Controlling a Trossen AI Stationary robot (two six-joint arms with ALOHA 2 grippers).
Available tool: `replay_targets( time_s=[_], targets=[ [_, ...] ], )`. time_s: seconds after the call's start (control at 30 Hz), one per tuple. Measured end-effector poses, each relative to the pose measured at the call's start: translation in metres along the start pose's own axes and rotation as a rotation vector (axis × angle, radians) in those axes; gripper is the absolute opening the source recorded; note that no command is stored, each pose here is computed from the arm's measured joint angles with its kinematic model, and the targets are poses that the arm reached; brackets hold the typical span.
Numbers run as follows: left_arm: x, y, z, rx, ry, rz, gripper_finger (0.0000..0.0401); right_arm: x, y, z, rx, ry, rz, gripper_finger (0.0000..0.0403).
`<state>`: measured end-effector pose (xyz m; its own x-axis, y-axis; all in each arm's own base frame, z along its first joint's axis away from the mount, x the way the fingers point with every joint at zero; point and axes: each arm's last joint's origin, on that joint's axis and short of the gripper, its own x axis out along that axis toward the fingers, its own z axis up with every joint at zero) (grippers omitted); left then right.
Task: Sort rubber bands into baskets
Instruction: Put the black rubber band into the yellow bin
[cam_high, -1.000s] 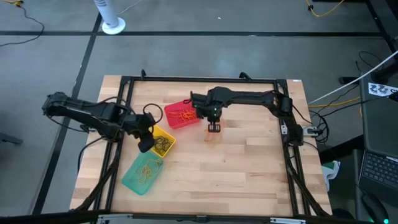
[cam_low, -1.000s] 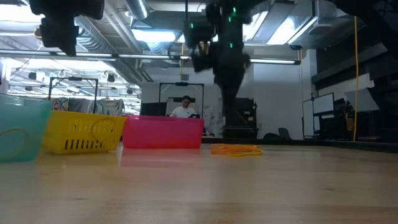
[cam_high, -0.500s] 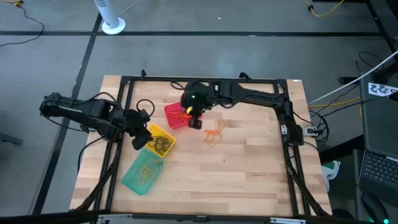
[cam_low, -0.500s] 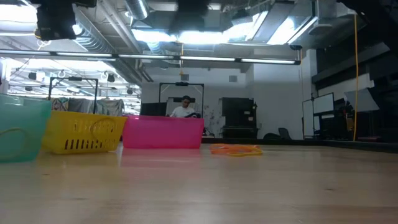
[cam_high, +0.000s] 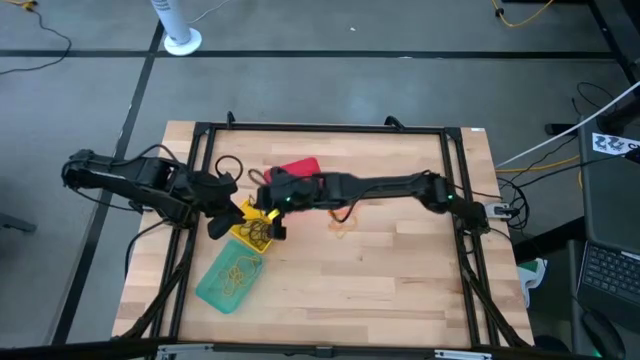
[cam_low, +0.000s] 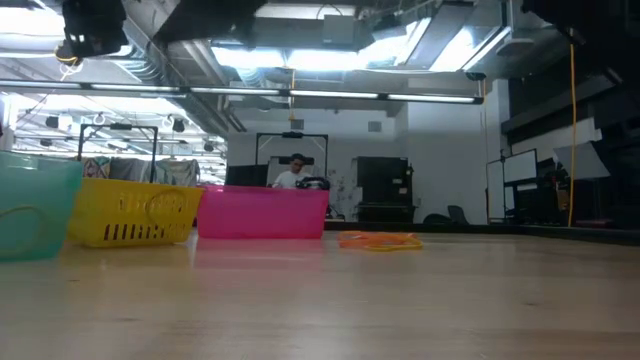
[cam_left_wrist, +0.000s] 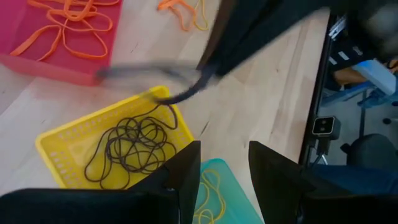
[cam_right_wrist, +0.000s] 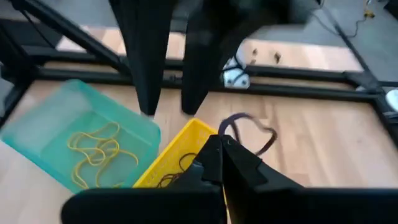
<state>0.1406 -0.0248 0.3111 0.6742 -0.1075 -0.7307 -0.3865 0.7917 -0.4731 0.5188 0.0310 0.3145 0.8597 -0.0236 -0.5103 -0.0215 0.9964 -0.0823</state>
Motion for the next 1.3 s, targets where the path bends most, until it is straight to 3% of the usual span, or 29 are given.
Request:
replay_targets(
  time_s=[0.4, 1.03, 1.13, 1.3],
  targets=[
    [-0.003, 0.001, -0.001, -0.005, -0.007, -0.01, 0.0131, 0.078, 0.01, -0.06, -0.006, 0.1, 0.008, 0.0003],
    [-0.003, 0.001, -0.001, -0.006, -0.006, -0.009, 0.0131, 0.086, 0.014, -0.07, -0.001, 0.127, 0.106, 0.0004],
    [-0.003, 0.001, -0.001, -0.006, -0.007, -0.009, 0.0131, 0.086, 0.014, -0.07, 0.038, 0.128, 0.102, 0.0021],
    [-0.003, 0.001, -0.001, -0.006, -0.007, -0.009, 0.0131, 0.086, 0.012, -0.07, 0.097, 0.131, 0.041, 0.0095]
  ],
)
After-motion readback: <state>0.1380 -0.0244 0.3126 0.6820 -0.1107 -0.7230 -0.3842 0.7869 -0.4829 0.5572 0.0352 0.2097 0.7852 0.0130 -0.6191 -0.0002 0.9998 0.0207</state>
